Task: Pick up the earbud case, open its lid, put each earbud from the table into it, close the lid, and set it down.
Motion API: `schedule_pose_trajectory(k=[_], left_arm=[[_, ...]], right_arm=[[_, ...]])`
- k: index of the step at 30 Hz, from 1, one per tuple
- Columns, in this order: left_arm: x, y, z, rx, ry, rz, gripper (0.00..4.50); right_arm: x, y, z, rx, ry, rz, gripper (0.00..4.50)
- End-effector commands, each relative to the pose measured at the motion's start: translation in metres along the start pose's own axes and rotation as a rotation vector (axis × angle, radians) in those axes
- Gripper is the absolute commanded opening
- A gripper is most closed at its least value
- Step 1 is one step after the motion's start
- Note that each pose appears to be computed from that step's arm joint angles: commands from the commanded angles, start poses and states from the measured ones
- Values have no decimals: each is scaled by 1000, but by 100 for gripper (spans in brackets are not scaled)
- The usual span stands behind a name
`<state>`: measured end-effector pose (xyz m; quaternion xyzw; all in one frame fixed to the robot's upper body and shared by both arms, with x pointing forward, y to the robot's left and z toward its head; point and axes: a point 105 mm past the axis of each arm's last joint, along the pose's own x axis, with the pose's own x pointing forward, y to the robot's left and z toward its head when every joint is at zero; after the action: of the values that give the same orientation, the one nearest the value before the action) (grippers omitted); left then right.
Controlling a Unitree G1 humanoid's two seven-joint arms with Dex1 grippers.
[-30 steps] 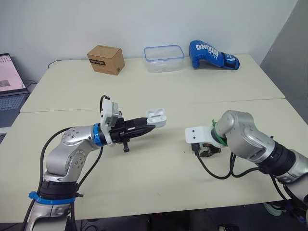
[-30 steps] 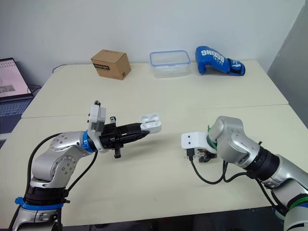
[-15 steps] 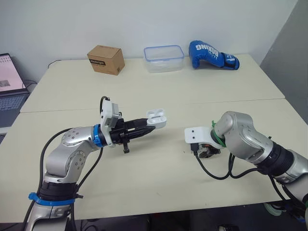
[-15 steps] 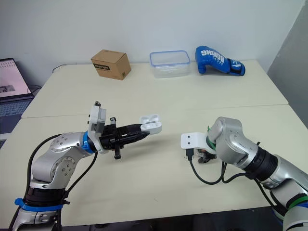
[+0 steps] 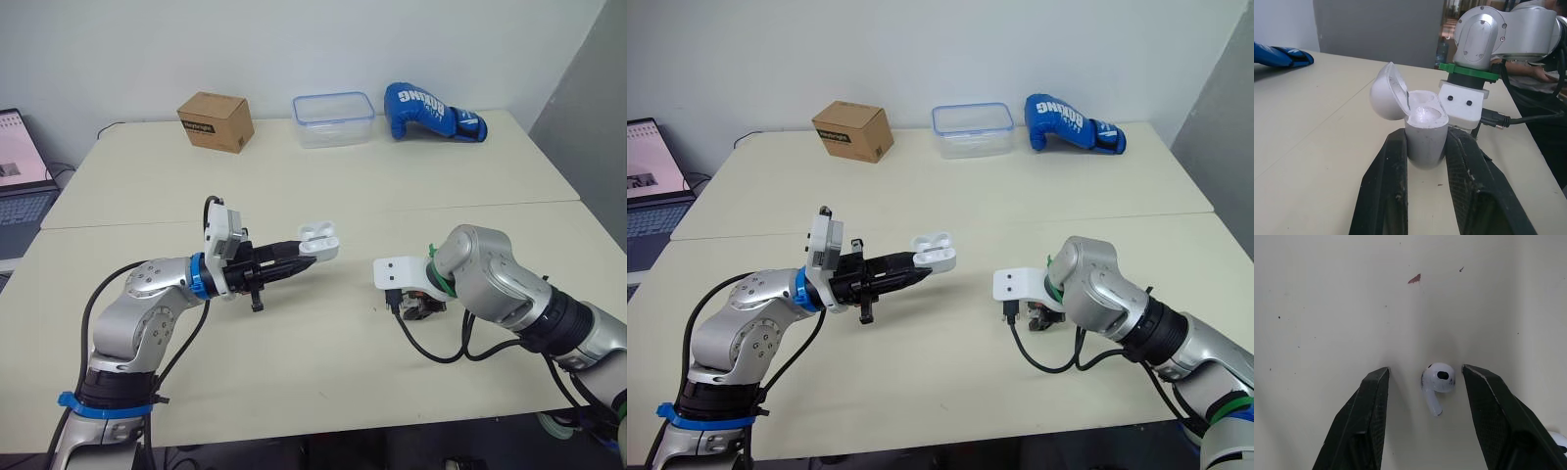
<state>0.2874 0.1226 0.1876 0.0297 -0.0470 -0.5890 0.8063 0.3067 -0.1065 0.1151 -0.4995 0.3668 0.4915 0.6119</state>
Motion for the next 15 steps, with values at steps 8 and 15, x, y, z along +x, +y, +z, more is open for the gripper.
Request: schedule_pose_trajectory(k=[8,15], left_arm=[[1,-4,8,40,-11,-12,71],[1,-4,8,41,-11,-9,71]], right_arm=[[-5,-3,2,-27,10,-27,154],[-5,-4,1,-31,12,-30,57]])
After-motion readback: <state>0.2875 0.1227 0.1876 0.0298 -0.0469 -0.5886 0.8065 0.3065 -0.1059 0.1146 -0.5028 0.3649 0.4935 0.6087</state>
